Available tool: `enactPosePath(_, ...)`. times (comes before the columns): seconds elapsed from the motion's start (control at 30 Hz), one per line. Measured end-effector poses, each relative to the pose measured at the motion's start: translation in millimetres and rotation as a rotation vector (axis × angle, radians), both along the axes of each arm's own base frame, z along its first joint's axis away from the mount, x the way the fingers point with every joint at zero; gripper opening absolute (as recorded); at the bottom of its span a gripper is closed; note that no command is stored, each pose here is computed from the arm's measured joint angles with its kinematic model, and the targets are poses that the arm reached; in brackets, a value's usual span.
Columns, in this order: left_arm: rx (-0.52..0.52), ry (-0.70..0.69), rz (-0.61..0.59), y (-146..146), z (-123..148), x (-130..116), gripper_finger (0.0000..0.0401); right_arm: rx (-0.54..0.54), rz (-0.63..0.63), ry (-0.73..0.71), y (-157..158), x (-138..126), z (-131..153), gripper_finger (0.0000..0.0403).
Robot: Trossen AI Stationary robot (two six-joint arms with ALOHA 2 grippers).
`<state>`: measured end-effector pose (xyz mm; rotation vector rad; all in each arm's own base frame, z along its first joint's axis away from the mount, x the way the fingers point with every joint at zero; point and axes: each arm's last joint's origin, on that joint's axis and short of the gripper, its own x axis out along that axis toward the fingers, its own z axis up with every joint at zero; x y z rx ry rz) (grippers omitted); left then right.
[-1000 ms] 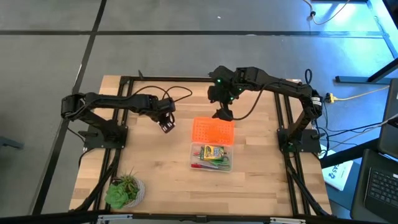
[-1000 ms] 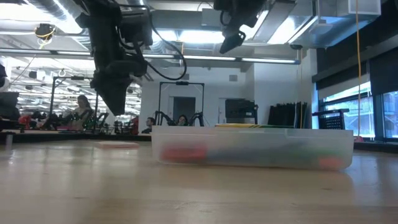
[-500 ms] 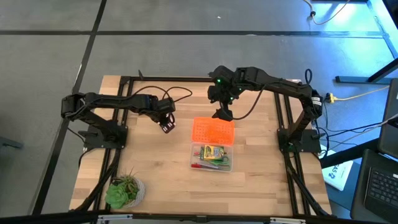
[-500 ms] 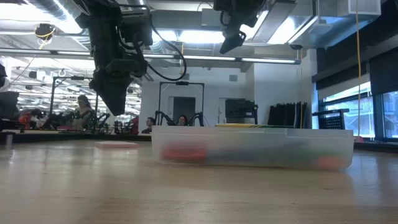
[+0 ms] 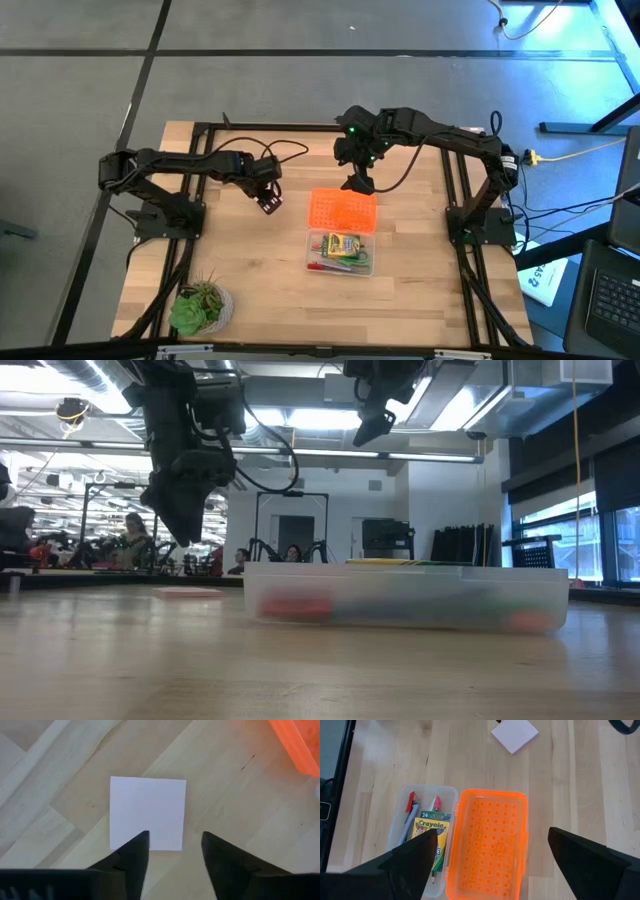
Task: Pack school essentials
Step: Put the white sticky notes into the orange supply box
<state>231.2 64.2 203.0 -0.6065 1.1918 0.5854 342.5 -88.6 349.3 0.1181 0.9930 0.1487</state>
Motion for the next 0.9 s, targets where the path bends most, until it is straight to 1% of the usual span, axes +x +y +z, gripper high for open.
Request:
enactPosePath(0.1,0.007,0.008,0.005,0,0,0,0.0219,0.0,0.0,0.0,0,0,0,0.0381)
enactPosePath(0.23,0.008,0.014,0.003,0,0,-1,0.0308,0.0,0.0,0.0,0,0,0,0.0381)
enactPosePath(0.3,0.01,0.029,-0.021,0,-3,0,0.0356,0.0,0.0,0.0,0,0,0,0.0381)
enactPosePath(0.33,0.011,0.04,-0.034,1,-5,1,0.0376,0.0,0.0,0.0,0,0,0,0.0381)
enactPosePath(0.37,0.01,0.048,-0.046,2,-7,2,0.0388,0.0,0.0,0.0,0,0,0,0.0381)
enactPosePath(0.4,0.006,0.05,-0.055,3,-9,3,0.0392,0.0,0.0,0.0,0,0,0,0.0381)
enactPosePath(0.5,-0.025,0.054,-0.052,8,-17,7,0.0385,0.0,0.0,0.0,0,0,0,0.0381)
enactPosePath(0.57,-0.042,0.071,-0.061,13,-23,8,0.0392,0.0,0.0,0.0,0,0,0,0.0381)
enactPosePath(0.7,-0.051,0.114,-0.07,20,-34,9,0.0397,0.0,0.0,0.0,0,0,0,0.0381)
enactPosePath(0.9,-0.058,0.131,-0.063,26,-41,11,0.0399,-0.003,0.0,-0.01,0,1,0,0.0381)
